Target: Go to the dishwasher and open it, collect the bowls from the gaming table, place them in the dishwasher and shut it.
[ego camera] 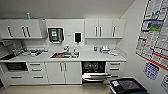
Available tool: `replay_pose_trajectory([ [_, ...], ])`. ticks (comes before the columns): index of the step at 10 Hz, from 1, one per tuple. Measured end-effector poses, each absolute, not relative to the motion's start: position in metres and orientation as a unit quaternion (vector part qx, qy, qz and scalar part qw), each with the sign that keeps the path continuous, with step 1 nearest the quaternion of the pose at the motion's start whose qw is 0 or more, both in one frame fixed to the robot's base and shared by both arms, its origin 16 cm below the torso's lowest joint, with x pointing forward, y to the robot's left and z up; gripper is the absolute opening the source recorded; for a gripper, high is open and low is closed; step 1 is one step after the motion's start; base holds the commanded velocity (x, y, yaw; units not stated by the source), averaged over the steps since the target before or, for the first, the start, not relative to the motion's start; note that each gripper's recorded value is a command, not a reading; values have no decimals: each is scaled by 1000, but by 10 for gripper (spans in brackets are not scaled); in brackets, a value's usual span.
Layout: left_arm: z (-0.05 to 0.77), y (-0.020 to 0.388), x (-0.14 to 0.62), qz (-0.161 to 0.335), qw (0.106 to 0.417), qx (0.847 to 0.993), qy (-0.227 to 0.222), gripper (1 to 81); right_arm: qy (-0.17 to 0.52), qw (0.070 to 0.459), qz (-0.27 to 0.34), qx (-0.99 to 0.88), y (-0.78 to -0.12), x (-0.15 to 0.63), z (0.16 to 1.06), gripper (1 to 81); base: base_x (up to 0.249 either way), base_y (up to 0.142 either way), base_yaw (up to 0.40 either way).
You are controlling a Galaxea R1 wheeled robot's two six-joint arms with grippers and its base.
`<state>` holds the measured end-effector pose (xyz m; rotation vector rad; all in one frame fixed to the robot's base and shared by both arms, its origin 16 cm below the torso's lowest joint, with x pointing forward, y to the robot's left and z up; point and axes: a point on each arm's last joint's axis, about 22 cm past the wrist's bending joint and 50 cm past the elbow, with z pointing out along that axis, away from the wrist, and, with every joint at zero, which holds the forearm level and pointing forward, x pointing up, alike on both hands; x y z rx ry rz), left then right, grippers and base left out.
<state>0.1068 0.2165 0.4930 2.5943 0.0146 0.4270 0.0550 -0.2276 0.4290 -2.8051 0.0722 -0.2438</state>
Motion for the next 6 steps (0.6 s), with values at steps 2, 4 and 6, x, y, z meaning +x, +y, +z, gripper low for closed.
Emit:
replay_pose_trajectory([
  [2,493,219,109,159,252,955,5,10,25,170,-85,-981,-217,54,430,10,139,0,0],
  [4,494,218,109,159,253,954,5,10,25,169,-87,-981,-219,56,430,10,140,0,0],
  [6,494,218,108,159,253,954,5,10,25,168,-86,-982,-219,56,430,10,140,0,0],
])
